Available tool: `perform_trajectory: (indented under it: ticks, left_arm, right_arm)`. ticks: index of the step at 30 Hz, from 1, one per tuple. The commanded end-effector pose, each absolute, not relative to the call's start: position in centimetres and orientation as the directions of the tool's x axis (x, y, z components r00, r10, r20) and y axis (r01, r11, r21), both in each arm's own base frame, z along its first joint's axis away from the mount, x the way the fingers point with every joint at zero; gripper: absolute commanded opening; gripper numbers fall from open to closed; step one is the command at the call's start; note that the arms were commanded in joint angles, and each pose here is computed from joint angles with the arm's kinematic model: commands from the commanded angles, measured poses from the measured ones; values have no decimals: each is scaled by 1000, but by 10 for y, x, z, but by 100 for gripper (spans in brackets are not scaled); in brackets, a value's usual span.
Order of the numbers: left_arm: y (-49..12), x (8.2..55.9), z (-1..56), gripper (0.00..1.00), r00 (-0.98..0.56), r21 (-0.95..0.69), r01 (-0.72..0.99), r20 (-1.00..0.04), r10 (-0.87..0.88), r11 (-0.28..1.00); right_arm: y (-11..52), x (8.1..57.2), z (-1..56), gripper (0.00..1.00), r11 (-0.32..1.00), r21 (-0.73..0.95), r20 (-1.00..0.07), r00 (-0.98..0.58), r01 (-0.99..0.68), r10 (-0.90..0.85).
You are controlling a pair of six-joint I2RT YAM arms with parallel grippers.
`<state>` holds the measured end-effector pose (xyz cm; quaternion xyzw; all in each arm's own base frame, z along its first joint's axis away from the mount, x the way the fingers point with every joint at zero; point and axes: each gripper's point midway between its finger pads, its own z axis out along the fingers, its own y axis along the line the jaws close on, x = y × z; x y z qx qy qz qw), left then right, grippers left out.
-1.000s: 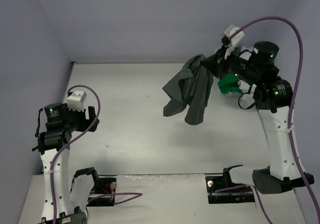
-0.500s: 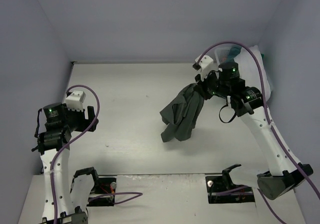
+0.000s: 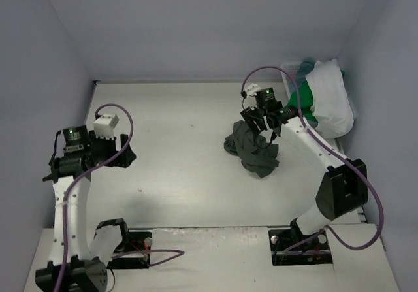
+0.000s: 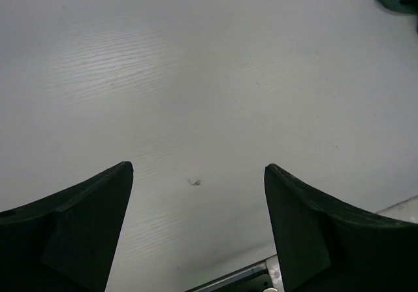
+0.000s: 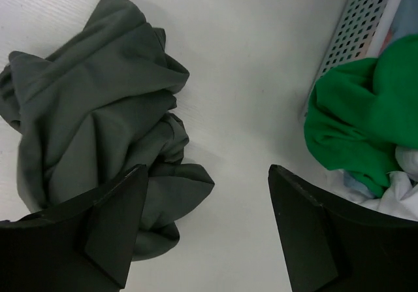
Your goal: Fold and stack the t-shirts
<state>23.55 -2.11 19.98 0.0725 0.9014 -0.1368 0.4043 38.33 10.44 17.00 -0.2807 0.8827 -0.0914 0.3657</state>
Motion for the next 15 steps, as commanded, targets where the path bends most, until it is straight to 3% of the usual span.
perform_trajectory:
  ticks: [1,7,11,15]
  left_arm:
    - [-53,260,224,76,-652,-225,378,-753,86,898]
    - [-135,275,229,76,-525,-75,668,-753,397,741]
    - [-164,290,218,76,-457,17,742,-719,523,671]
    - [-184,310,208,76,-453,25,756,-702,550,655]
  right_arm:
    - [104,402,210,71,867,-381,-701,-511,-321,-497]
    - [126,373,180,68,833,-277,-650,-545,-478,-529]
    - [143,330,165,66,778,-141,-639,-543,-612,-544]
    - [136,298,151,65,734,-151,-595,-532,-662,-602]
